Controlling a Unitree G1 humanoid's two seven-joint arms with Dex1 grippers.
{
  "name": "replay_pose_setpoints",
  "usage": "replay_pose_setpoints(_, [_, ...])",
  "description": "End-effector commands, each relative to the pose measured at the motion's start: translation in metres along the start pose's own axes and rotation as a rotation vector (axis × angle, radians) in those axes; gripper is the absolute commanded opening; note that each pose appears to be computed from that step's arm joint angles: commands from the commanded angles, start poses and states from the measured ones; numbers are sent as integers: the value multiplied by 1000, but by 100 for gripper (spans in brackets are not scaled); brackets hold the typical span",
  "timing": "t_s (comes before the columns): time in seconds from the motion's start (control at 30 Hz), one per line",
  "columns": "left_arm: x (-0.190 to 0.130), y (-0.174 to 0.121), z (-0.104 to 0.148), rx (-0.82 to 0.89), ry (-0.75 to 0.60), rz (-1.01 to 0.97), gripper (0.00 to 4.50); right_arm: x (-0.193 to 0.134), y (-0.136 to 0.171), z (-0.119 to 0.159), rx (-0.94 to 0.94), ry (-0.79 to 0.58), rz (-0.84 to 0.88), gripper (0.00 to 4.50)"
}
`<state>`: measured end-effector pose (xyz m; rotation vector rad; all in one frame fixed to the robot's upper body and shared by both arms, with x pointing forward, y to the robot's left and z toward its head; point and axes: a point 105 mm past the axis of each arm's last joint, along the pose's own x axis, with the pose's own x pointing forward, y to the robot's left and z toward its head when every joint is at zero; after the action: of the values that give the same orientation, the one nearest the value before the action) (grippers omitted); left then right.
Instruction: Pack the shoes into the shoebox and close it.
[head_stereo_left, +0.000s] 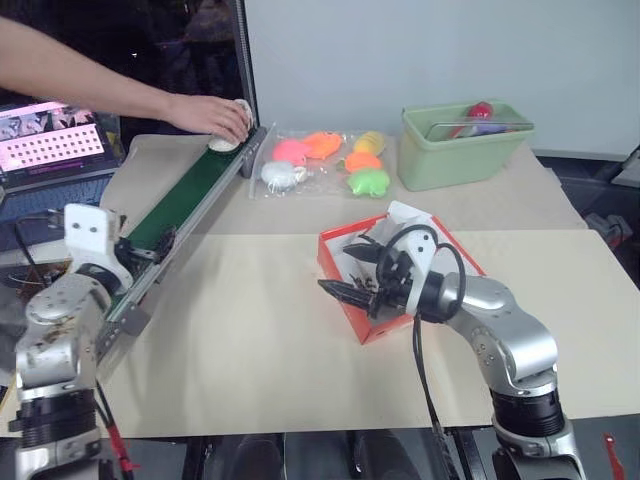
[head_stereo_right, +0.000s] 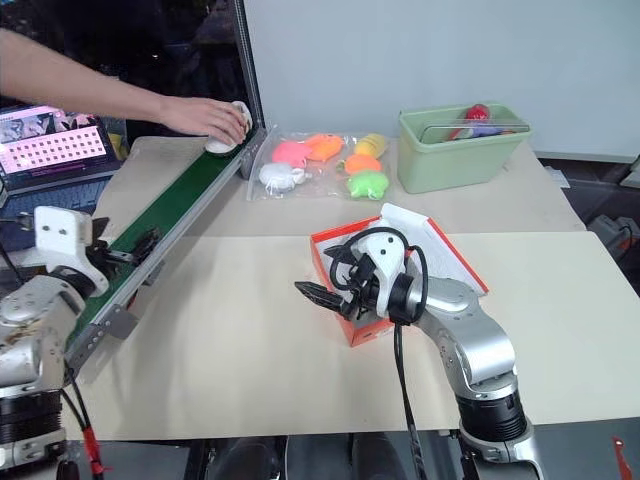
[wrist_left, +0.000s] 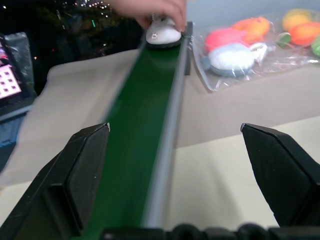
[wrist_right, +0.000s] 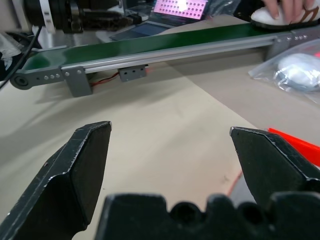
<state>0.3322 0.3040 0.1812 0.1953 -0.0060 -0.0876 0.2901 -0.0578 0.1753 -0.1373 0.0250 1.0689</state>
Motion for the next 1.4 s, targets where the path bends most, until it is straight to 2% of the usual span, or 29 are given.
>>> replay_pose_setpoints(0.03, [-4, 10, 3, 11, -8, 10, 450, 3, 5, 12, -48, -38, 22, 447])
replay_pose_setpoints(0.67, [0, 24, 4, -5, 6, 36, 450, 9, 4, 10, 33, -49, -75, 447])
replay_pose_setpoints(0.87, [5, 31, 2, 37, 84, 1, 450, 11, 1, 12, 133, -63, -116, 447])
replay_pose_setpoints(1.07, [14, 26, 1, 55, 144, -130, 450, 14, -3, 12, 152, -58, -150, 447])
replay_pose_setpoints(1.4, [23, 48, -2, 79, 190, -141, 450, 15, 0, 8, 168, -49, -171, 447])
